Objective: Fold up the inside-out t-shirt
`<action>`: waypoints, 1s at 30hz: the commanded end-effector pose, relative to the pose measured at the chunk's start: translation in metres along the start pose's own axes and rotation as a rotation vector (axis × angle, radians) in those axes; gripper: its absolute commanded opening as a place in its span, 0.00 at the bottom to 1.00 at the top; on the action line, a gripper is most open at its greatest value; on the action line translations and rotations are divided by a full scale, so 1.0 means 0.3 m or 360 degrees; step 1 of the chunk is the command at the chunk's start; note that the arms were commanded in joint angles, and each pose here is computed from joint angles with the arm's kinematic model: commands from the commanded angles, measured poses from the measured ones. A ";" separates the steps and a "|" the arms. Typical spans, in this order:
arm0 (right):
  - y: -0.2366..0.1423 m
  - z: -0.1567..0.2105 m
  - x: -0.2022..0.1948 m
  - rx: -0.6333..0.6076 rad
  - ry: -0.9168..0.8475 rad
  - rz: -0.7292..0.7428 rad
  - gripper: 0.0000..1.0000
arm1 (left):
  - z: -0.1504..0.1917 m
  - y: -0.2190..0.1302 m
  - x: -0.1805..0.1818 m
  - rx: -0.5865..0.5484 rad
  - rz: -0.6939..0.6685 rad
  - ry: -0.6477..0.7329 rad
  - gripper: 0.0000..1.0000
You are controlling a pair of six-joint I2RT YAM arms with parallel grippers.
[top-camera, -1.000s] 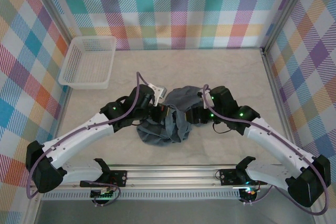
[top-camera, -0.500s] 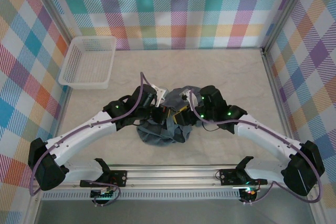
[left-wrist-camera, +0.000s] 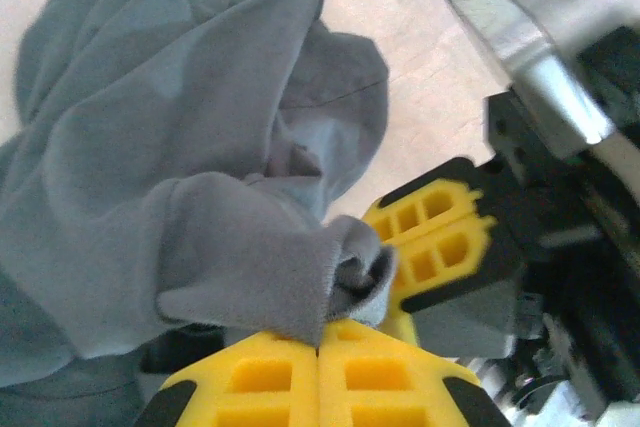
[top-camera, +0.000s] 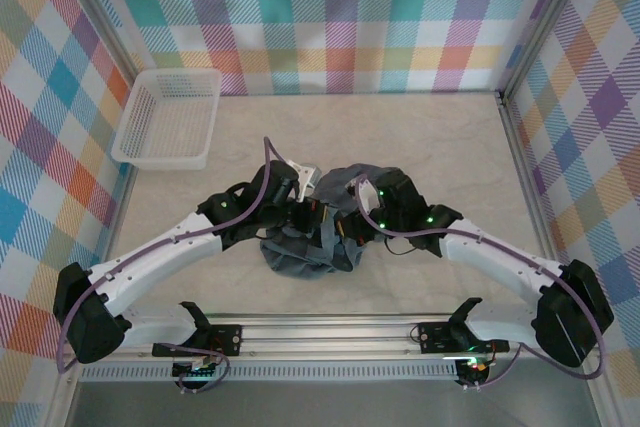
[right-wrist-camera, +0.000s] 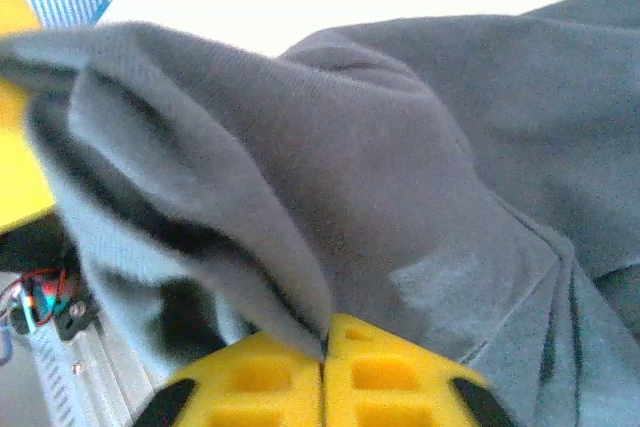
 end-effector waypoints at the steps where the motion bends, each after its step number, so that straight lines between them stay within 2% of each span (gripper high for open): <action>1: -0.026 -0.051 0.033 -0.0095 -0.0017 -0.0014 0.00 | 0.039 0.011 0.006 -0.0014 0.0137 -0.0255 0.24; 3: -0.040 -0.055 0.039 -0.0116 -0.0002 -0.0012 0.00 | 0.094 0.018 0.038 0.0024 0.0143 -0.0433 0.32; 5: -0.046 -0.056 0.039 -0.0128 0.0015 -0.0001 0.00 | 0.119 0.019 0.054 -0.0030 0.0271 -0.0595 0.37; 8: -0.043 -0.058 0.033 -0.0117 0.0036 0.0031 0.00 | 0.135 0.016 0.062 -0.0043 0.0430 -0.0689 0.44; 15: -0.026 -0.073 0.032 -0.0087 0.0059 0.0044 0.00 | 0.173 0.082 0.080 0.0149 0.0387 -0.0602 0.48; 19: -0.027 -0.075 0.027 -0.0082 0.0075 0.0086 0.00 | 0.189 0.066 0.034 0.0286 0.0511 -0.0274 0.46; 22: -0.025 -0.075 0.019 -0.0086 0.0073 0.0116 0.00 | 0.234 0.045 0.029 0.0409 0.0434 -0.0104 0.43; 25: -0.024 -0.081 0.020 -0.0088 0.0071 0.0122 0.00 | 0.279 0.060 0.048 0.0497 0.0348 -0.0065 0.43; 30: -0.021 -0.082 0.020 -0.0079 0.0079 0.0119 0.00 | 0.298 0.131 0.053 0.0503 0.0379 -0.0115 0.53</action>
Point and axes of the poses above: each hand's point on the last joint's axis, 136 mm out from that joint toward the fingers, its own y axis out along the fingers, its own x axis along the line the jaws close on, z = x × y, the point moved 9 cm from there along -y, back along the fingers, and after that the axes turned 5 degrees about y, right-handed, at the moved point
